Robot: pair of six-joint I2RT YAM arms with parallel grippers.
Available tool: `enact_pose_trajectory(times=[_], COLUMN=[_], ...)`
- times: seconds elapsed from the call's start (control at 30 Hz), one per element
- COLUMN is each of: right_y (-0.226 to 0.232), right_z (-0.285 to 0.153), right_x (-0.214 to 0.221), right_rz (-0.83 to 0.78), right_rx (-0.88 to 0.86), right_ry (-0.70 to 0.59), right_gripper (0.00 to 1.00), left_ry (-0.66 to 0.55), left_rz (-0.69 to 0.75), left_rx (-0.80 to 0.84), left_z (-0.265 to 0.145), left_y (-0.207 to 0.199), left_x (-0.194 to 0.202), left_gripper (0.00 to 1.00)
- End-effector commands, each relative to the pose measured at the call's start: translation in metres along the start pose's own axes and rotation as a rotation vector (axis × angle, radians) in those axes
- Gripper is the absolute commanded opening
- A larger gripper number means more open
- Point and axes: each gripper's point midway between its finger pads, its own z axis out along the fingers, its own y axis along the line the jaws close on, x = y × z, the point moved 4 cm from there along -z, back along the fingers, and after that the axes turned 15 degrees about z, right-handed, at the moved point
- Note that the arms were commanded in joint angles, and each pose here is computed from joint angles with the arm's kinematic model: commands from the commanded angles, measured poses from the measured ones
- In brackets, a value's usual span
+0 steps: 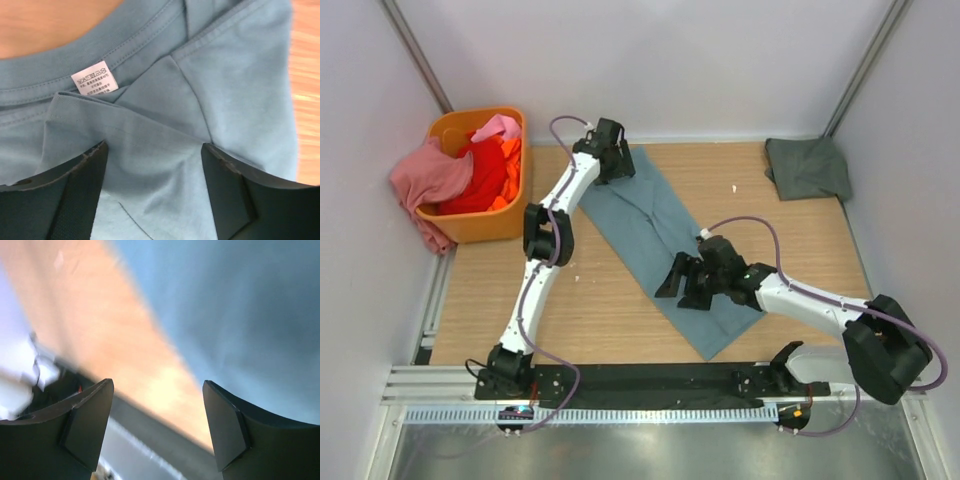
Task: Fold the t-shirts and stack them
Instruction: Fold the tshirt
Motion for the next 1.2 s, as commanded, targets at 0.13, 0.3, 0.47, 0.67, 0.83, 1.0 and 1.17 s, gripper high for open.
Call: enact_pose_trajectory(times=[0.13, 0.3, 0.47, 0.67, 0.83, 1.0, 1.17], right_y=[0.108, 0.137, 0.121, 0.060, 0.015, -0.021, -0.059], right_z=[-0.043, -0.083, -0.086, -0.061, -0.042, -0.031, -0.020], right_x=[0.025, -0.058, -0.148, -0.182, -0.169, -0.152, -0.125], right_rz=[-0.243, -0.385, -0.323, -0.239, -0.177, -0.151, -0.108], right_rx=[-0.111, 0.041, 0.149, 0.331, 0.368, 0.432, 0.465], right_ry=[-0.059, -0.400, -0.486, -0.462, -0.371, -0.333, -0.264], right_gripper=[0.81, 0.91, 0.91, 0.84, 0.77, 0.78, 0.76], left_ry=[-0.307, -0.462, -0.409, -0.085, -0.013, 0.024, 0.018], left_rz=[0.140, 0.151, 0.080, 0.087, 0.154, 0.138, 0.129], left_rx=[0.501, 0.462, 0.273, 0.216, 0.231, 0.235, 0.227], left_z=[-0.081, -0.187, -0.251, -0.248, -0.260, -0.273, -0.279], left_y=[-0.071, -0.062, -0.017, 0.012, 0.016, 0.029, 0.037], left_x=[-0.074, -0.110, -0.078, 0.059, 0.123, 0.166, 0.182], left_gripper=[0.84, 1.00, 1.00, 0.94, 0.93, 0.92, 0.92])
